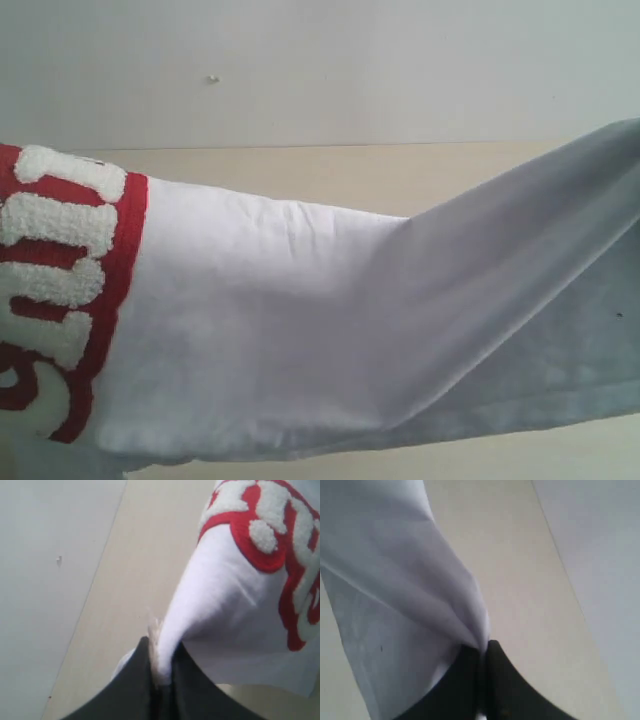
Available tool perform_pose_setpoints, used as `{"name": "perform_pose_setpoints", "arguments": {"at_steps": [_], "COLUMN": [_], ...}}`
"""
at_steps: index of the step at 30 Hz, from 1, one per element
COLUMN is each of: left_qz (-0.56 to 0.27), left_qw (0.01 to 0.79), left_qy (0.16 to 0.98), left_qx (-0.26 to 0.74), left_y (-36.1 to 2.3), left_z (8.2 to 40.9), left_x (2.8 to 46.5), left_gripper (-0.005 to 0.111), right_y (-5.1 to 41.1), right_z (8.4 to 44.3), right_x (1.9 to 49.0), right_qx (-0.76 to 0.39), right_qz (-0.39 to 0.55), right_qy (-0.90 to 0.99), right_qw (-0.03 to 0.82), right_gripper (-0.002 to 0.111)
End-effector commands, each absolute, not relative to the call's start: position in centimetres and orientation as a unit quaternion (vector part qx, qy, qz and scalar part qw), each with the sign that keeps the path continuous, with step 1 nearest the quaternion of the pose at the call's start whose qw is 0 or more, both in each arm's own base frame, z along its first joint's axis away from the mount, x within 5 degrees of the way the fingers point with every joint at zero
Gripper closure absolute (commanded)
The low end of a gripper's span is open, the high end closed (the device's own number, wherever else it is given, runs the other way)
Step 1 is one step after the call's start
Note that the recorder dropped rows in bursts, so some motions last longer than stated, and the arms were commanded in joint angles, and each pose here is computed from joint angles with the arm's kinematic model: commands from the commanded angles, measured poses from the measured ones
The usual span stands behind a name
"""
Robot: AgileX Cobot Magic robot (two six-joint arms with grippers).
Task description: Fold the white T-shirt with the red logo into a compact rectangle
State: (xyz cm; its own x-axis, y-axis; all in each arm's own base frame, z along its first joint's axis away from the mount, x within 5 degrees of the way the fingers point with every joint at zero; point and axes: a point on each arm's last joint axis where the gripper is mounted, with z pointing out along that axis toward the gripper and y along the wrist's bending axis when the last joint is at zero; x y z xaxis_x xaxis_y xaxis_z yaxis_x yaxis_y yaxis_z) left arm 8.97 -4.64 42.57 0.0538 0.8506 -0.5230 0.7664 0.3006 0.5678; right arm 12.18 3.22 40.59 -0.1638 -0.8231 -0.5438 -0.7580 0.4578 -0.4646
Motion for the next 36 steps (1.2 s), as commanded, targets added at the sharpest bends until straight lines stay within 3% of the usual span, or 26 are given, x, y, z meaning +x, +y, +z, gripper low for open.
{"name": "perform_pose_setpoints", "arguments": {"at_steps": [1,10,16,22,28,36], "left_qz": [0.022,-0.080,-0.088,0.000,0.055,0.145], "left_qw": [0.472,0.539,0.546,0.443,0.270,0.206], "left_qy": [0.684,0.704,0.706,0.775,0.834,0.814], "left_qx": [0.557,0.456,0.442,0.451,0.478,0.523], "left_y": [-4.4,-2.8,-2.4,-3.2,-5.2,-7.7], "left_z": [43.6,44.4,44.4,41.3,35.2,28.8], "left_x": [5.8,0.2,-0.5,5.3,12.2,21.0], "left_gripper": [0.107,0.107,0.107,0.107,0.107,0.107], "right_y": [3.8,4.1,4.0,4.4,4.7,4.6], "right_z": [41.6,42.4,42.5,40.9,34.6,28.0], "right_x": [10.3,6.3,5.6,9.2,15.0,22.1], "right_qx": [-0.496,-0.488,-0.472,-0.478,-0.487,-0.502], "right_qz": [-0.015,-0.002,0.007,0.009,0.010,-0.061], "right_qy": [0.755,0.738,0.745,0.778,0.831,0.838], "right_qw": [0.429,0.465,0.471,0.408,0.269,0.203], "right_gripper": [0.108,0.108,0.108,0.108,0.108,0.108]}}
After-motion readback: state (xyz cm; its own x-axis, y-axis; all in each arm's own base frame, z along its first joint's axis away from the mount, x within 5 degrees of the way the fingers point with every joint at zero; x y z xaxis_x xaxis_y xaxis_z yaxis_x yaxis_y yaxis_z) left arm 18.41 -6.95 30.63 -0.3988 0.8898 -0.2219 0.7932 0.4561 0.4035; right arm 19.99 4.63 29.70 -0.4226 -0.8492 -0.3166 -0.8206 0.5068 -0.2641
